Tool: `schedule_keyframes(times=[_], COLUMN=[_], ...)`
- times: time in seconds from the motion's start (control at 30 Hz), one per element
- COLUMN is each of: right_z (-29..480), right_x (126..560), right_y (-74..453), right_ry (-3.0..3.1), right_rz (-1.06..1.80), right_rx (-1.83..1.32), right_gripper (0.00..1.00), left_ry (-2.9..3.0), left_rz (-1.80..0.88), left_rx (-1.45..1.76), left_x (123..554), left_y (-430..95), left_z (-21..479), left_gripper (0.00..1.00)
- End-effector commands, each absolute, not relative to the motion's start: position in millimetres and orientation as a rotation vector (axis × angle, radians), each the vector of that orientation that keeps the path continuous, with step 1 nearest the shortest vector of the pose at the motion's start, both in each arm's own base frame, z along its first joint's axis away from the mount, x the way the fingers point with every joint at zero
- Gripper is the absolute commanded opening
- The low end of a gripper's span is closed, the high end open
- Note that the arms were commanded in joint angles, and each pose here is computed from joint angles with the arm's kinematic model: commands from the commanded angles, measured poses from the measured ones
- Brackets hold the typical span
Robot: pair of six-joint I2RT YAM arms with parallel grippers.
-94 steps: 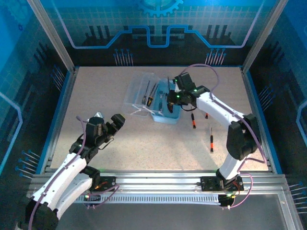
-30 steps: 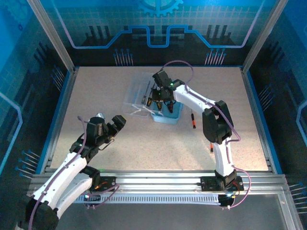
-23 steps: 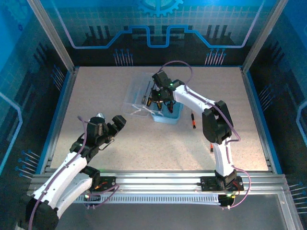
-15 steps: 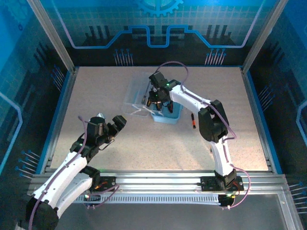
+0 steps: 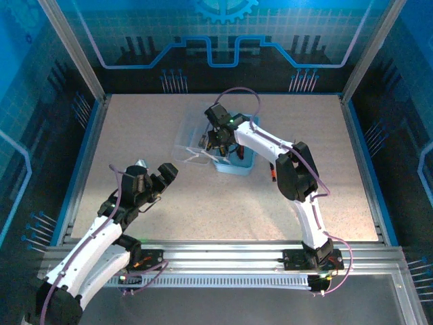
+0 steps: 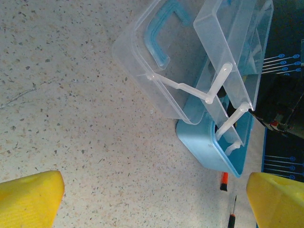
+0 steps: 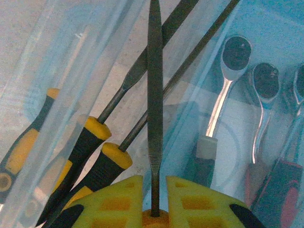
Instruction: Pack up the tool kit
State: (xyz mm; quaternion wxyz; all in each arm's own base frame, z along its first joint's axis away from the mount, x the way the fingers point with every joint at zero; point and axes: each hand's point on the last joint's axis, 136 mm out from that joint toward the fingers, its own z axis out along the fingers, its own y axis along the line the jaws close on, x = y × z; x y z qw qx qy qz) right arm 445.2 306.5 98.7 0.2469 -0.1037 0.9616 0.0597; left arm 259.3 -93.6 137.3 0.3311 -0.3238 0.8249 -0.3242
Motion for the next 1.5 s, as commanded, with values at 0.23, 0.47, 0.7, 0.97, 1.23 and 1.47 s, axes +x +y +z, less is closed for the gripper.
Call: schedule_keyframes(times=[0.23,0.47,0.7,0.97,1.23,1.47], right_z=[132,130,118,121,162,197], right_x=[440,448,451,450,445,427], right_y=[299,297,297,291,285,237], right_ry=[2.549,2.530,2.530,2.486,2.424,2.381], right_rz=[0.190,0.224,0.276,0.307,0.349,0.305], right_rx=[-0.077,0.056,0.242,0.303,0.176,0.116], right_gripper=[0.12,0.13,0.15,0.17,0.21,0.23], left_ry=[2.159,2.156,2.165,2.160,2.163,2.200], left_rz=[-0.862,-0.868,-0.873,-0.858,-0.871,-0.840], left_rx=[-0.854,-0.851,-0.853,-0.843,-0.833,-0.711], left_x=[258,258,257,255,258,277], left_y=[-93,-94,-95,-93,-96,-105], left_z=[135,136,134,135,134,144], left_gripper=[0.99,0.99,0.99,0.99,0.99,0.98])
